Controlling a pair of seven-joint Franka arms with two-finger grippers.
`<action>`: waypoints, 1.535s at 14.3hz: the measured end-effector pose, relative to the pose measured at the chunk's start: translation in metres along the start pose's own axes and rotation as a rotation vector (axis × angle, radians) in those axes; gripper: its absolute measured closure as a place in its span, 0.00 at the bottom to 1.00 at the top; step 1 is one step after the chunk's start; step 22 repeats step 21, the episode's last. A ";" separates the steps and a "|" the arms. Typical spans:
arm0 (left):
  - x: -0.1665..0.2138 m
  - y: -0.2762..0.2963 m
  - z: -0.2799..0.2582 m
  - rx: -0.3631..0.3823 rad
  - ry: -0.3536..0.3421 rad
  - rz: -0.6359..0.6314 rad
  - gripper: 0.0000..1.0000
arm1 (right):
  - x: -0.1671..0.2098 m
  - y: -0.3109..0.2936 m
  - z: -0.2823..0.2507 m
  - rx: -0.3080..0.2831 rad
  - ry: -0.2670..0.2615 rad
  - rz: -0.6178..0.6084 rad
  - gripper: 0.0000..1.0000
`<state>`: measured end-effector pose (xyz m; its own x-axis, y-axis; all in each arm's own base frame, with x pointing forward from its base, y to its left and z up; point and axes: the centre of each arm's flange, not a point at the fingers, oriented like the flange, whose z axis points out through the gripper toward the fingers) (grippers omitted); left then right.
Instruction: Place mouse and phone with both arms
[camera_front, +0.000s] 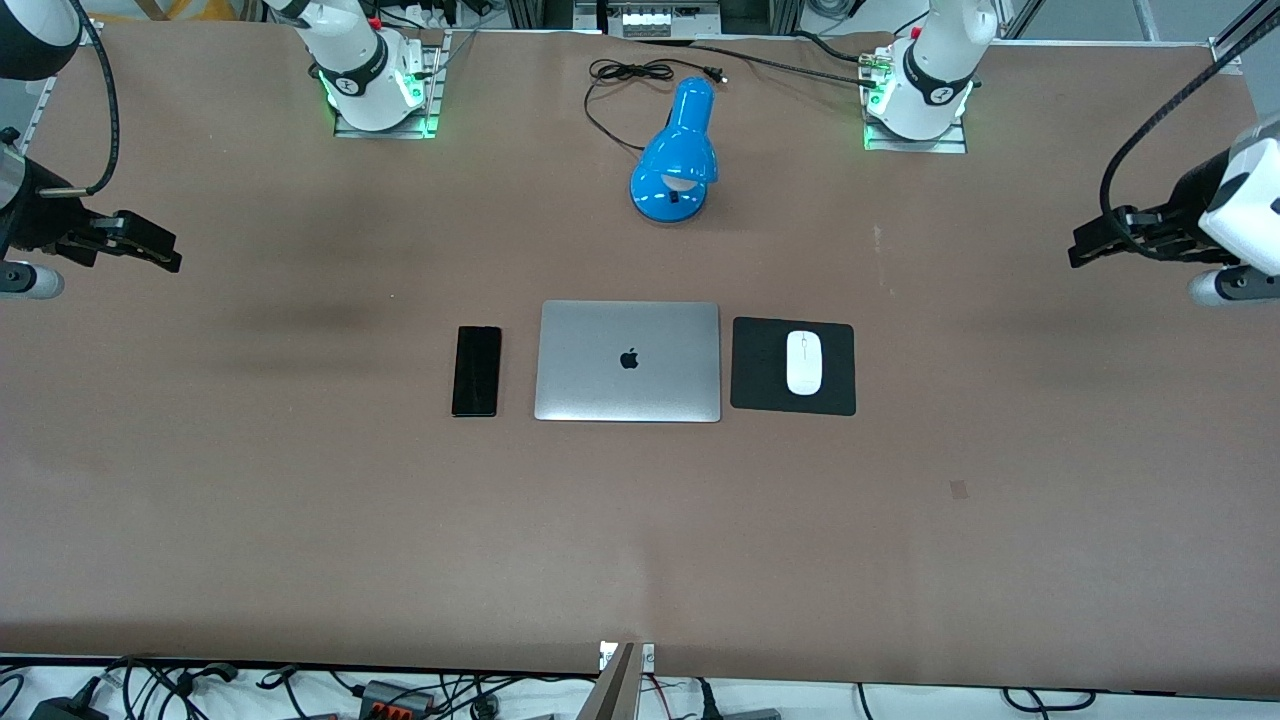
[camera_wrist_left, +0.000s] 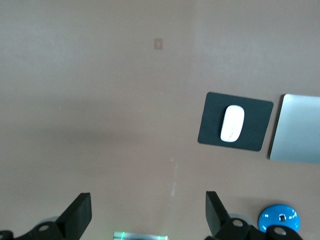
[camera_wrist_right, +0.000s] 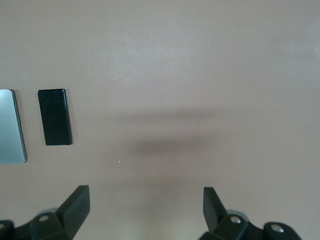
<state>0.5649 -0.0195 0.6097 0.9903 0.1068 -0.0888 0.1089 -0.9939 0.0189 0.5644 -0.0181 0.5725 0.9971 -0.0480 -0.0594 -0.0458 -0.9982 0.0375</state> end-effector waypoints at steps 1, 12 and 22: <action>-0.008 0.000 0.000 -0.005 0.024 0.000 0.00 | 0.000 0.000 0.000 0.000 0.000 0.000 0.00; -0.019 0.009 -0.002 -0.003 0.022 0.045 0.00 | 0.000 0.000 0.000 0.000 -0.001 0.001 0.00; -0.016 0.007 -0.001 -0.001 0.005 0.029 0.00 | 0.000 0.001 0.000 0.000 -0.001 0.001 0.00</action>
